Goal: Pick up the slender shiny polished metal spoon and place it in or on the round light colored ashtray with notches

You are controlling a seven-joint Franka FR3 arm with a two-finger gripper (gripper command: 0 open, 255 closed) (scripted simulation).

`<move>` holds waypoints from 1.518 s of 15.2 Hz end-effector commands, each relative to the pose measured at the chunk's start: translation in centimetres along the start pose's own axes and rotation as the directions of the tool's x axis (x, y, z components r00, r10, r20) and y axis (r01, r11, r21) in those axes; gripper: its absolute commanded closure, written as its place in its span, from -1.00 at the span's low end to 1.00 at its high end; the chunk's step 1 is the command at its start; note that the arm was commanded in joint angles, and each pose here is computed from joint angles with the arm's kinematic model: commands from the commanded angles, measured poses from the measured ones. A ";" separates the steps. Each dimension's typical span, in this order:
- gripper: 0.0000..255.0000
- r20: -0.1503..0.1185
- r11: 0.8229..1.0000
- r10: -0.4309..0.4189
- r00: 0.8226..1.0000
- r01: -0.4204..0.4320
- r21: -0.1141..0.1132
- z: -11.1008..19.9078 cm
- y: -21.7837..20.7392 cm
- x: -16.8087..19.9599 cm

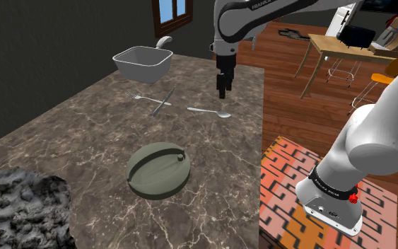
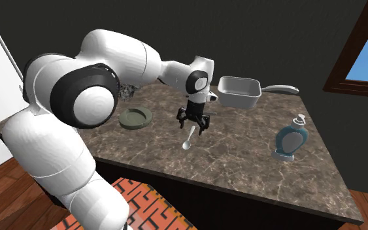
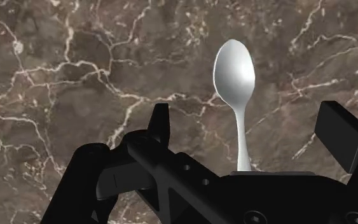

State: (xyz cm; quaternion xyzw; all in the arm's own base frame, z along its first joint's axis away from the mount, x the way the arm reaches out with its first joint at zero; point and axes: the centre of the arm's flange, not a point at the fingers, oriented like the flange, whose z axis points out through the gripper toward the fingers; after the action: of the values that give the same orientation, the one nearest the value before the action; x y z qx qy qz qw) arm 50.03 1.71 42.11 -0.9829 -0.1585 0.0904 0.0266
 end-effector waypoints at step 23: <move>1.00 -0.014 0.987 -0.153 0.988 0.153 0.045 7.7 -1.4 8.4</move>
State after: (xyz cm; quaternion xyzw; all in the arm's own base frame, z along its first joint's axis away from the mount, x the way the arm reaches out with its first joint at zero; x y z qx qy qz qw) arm 55.97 5.87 33.27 -0.9674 -0.2312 0.0867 0.0569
